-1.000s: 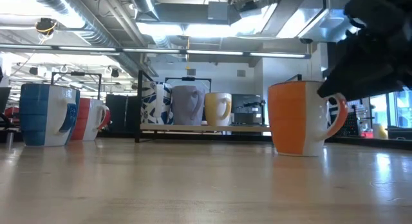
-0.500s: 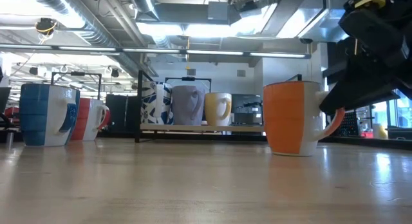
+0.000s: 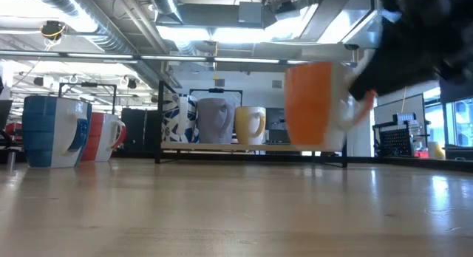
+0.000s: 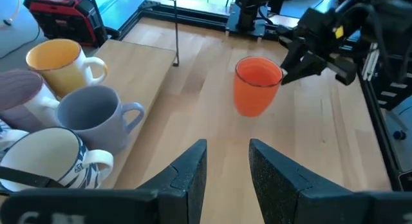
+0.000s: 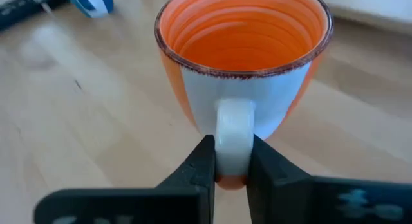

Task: Place coffee mugs
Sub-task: Put the orange mug on the shelf

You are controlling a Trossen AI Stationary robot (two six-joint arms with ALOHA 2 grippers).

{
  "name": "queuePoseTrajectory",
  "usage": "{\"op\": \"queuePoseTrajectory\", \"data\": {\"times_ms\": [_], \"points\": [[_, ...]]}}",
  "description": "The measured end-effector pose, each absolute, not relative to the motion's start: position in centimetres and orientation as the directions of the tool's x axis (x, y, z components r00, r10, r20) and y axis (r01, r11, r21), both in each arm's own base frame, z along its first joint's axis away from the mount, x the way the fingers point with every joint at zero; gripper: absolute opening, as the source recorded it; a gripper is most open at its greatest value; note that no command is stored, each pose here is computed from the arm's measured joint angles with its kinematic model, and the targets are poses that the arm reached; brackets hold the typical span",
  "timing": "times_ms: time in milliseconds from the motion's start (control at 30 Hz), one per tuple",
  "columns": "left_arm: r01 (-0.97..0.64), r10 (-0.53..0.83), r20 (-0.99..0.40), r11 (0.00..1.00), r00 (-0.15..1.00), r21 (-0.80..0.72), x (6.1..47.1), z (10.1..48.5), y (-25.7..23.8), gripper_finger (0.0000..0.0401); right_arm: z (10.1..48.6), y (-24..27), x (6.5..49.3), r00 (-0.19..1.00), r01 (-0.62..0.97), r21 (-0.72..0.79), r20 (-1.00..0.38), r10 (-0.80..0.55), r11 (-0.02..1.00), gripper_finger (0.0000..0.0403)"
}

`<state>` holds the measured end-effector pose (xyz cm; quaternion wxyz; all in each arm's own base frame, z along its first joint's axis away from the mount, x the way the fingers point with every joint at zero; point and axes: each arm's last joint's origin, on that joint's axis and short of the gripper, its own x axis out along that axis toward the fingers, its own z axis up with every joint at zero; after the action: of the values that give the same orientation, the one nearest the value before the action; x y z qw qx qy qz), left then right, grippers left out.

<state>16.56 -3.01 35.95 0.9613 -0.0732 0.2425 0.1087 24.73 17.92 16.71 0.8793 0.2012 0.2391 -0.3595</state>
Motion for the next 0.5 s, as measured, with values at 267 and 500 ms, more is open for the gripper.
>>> {"op": "queuePoseTrajectory", "data": {"times_ms": [267, 500], "points": [[-0.187, 0.172, -0.462, 0.982, 0.870, 0.014, 15.9, 36.3, -2.8, 0.0110, 20.5, 14.3, 27.7, 0.605, 0.763, 0.177, -0.536, -0.589, 0.622, 0.0034], [-0.157, 0.174, -0.443, 0.985, 0.880, 0.077, 15.6, 36.6, -2.7, 0.0110, 22.3, 10.2, 28.9, 0.556, 0.800, 0.143, -0.541, -0.631, 0.582, 0.0034]]}}
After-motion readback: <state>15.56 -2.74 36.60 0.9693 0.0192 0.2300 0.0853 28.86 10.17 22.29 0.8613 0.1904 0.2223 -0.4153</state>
